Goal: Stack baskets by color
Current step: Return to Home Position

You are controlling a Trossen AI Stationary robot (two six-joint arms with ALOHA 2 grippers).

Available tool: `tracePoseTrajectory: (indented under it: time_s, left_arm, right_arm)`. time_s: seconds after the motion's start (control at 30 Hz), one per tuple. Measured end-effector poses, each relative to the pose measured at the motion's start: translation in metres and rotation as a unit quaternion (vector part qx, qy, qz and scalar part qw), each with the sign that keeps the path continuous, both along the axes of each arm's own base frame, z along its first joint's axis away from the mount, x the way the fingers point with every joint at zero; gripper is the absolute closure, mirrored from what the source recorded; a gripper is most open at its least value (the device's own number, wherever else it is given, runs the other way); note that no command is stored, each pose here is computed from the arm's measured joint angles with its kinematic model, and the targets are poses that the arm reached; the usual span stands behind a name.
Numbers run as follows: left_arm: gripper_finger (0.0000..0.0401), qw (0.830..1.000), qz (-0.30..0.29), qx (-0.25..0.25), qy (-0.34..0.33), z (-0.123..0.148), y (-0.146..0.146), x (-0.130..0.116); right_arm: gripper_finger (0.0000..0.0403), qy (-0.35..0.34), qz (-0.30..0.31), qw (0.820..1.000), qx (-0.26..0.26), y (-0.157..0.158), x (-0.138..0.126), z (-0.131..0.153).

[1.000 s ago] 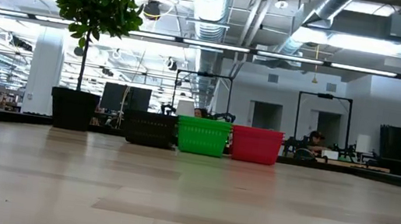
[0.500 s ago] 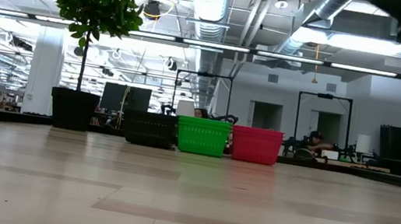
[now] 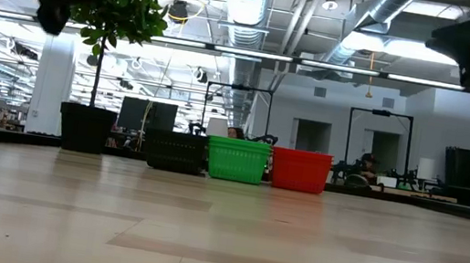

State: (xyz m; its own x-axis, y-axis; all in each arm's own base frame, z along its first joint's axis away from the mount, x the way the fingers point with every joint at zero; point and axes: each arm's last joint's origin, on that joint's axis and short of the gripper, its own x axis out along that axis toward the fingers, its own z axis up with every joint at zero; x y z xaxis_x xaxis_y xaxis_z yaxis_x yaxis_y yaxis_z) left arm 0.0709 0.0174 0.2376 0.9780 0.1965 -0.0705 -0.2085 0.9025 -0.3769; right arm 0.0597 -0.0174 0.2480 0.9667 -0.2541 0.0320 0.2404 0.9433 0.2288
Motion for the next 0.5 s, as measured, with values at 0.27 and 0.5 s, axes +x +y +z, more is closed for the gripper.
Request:
tracePoseTrajectory:
  time_s: [0.27, 0.5]
  left_arm:
    - [0.0401, 1.0, 0.007, -0.022, 0.019, -0.039, 0.003, 0.011]
    - [0.0401, 0.999, 0.01, -0.037, -0.014, -0.065, 0.006, 0.021]
  right_arm:
    - [0.0279, 0.013, 0.004, 0.999, 0.032, -0.005, 0.016, -0.034]
    - [0.0279, 0.019, 0.016, 0.999, 0.035, -0.006, 0.028, -0.062]
